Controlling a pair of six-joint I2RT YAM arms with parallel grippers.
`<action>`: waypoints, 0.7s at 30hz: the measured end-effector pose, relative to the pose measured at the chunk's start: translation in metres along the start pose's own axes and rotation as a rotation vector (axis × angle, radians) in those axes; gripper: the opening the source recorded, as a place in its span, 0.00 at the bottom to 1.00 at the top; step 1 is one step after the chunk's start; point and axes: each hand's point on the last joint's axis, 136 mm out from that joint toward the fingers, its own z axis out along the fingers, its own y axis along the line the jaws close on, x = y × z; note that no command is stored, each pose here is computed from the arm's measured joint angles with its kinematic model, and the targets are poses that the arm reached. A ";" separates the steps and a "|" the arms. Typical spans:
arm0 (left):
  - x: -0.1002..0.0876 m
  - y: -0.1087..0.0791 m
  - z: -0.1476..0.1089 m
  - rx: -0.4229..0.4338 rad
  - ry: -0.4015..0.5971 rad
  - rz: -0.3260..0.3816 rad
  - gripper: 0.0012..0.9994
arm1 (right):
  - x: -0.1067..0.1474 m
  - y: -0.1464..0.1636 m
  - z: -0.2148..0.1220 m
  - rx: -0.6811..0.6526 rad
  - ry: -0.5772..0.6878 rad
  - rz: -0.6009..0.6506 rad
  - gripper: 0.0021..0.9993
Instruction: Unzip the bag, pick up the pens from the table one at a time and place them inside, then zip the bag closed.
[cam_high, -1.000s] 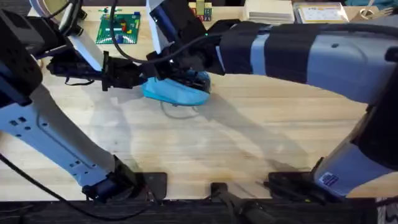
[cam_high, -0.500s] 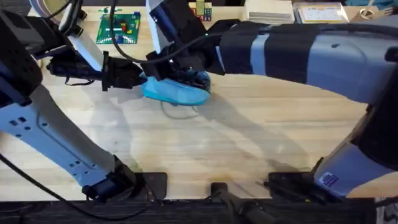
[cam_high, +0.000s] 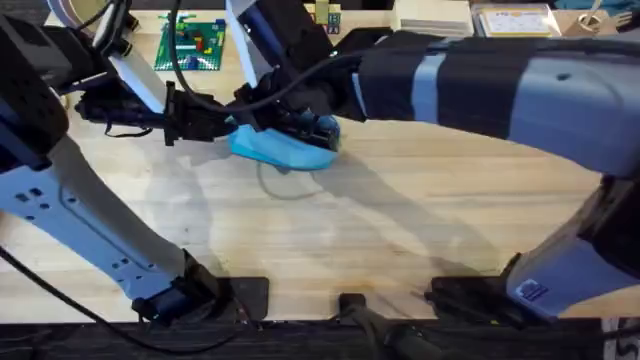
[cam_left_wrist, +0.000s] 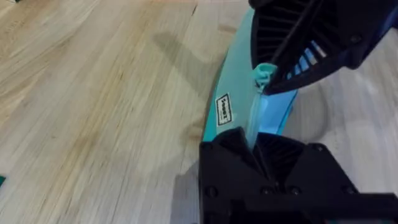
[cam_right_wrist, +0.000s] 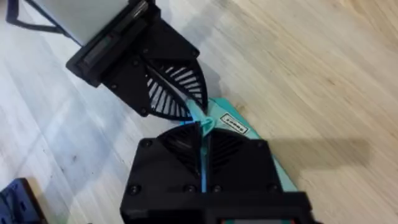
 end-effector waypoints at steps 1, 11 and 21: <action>-0.001 0.000 0.001 0.001 -0.002 -0.001 0.04 | 0.001 0.000 -0.002 0.002 0.005 -0.010 0.03; -0.002 -0.001 0.003 0.009 -0.002 -0.001 0.04 | 0.010 -0.003 -0.006 0.012 0.049 -0.037 0.03; -0.006 0.000 0.006 0.011 -0.014 0.008 0.04 | 0.027 -0.035 -0.041 0.059 0.155 -0.020 0.03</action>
